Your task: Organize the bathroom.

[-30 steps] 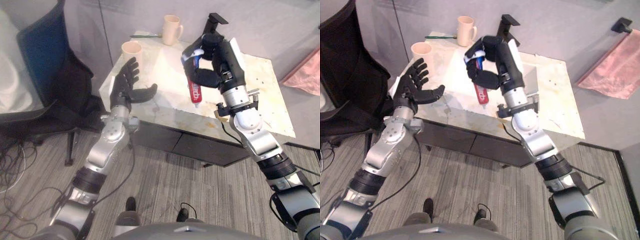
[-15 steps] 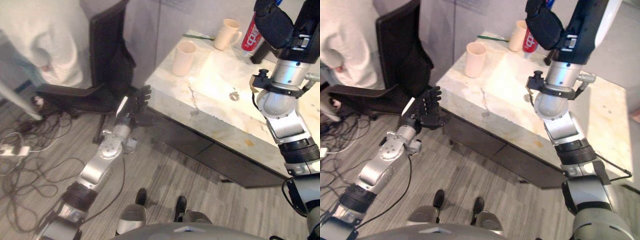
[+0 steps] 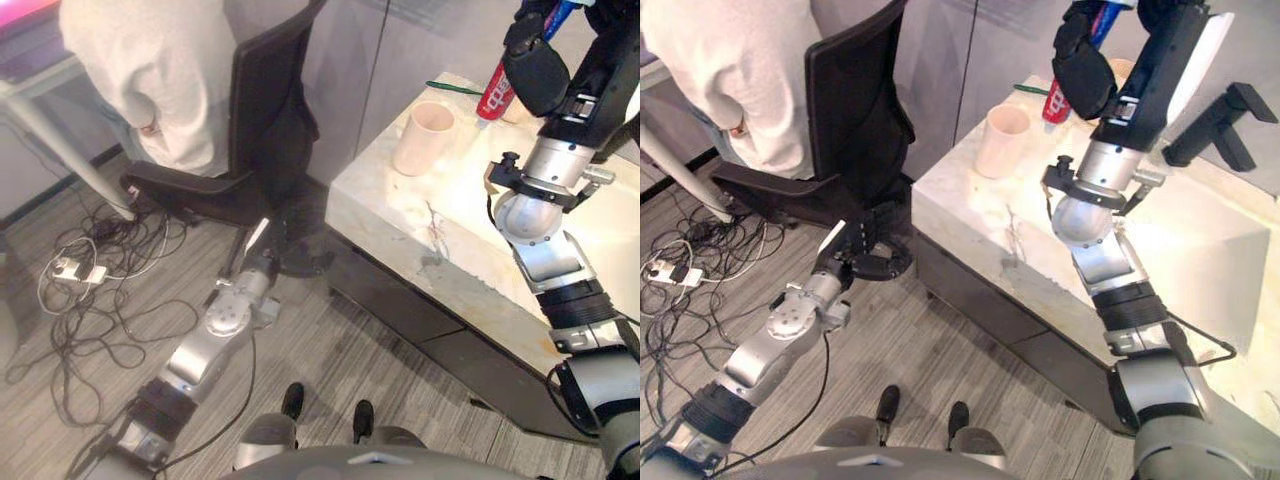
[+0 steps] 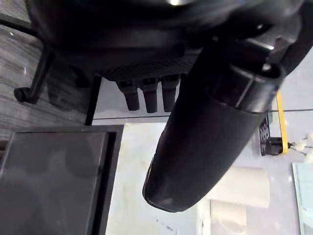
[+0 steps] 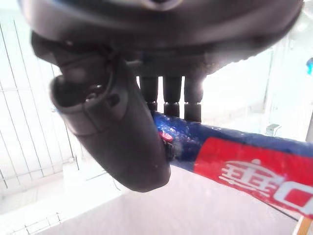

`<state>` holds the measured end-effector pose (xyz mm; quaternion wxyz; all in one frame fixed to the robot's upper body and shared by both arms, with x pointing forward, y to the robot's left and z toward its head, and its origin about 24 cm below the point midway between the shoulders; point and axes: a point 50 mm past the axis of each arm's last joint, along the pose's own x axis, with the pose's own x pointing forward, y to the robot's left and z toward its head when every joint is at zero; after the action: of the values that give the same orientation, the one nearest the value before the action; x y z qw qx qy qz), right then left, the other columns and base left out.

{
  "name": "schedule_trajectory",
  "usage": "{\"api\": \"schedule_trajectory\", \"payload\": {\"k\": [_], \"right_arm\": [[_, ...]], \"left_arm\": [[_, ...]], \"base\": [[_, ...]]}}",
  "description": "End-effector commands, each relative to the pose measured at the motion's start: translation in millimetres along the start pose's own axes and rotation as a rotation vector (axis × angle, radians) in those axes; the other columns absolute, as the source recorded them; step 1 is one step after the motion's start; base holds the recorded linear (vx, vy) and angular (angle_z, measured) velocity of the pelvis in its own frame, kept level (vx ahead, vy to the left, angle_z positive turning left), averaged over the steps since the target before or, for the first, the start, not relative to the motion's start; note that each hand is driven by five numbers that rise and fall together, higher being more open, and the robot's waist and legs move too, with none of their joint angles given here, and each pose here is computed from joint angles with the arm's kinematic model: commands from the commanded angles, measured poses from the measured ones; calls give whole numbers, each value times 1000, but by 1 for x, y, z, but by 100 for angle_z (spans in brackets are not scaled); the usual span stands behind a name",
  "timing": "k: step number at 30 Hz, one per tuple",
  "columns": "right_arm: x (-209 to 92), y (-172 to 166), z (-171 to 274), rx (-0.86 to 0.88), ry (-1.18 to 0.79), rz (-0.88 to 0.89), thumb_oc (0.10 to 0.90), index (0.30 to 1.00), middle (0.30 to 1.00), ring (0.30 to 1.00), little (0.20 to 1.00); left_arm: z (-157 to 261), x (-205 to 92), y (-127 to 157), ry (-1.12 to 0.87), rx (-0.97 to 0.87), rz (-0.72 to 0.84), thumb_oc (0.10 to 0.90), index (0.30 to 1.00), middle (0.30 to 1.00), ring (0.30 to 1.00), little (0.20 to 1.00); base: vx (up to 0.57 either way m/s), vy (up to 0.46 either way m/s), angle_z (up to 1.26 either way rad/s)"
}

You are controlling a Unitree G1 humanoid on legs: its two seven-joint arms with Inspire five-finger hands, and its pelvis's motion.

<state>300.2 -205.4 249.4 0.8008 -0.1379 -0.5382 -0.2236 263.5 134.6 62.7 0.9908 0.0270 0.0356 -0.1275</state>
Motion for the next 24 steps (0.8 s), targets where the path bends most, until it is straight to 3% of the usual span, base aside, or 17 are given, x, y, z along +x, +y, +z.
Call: {"api": "schedule_trajectory", "payload": {"k": [1,11,24], "right_arm": [[35,-13,25,60,-192,-113,400,300,300,300,300],[29,-32,18,14,-147,-119,400,300,300,300,300],[30,-37,22,17,-209,-65,400,300,300,300,300]], "left_arm": [[27,-5,-22,-191,-50,-108,800,900,900,900,900],[27,-11,-31,-213,-63,-175,800,900,900,900,900],[14,-11,-40,-157,-71,-216,800,900,900,900,900]], "base": [[158,-120,37],[76,-103,29],[172,78,3]]}}
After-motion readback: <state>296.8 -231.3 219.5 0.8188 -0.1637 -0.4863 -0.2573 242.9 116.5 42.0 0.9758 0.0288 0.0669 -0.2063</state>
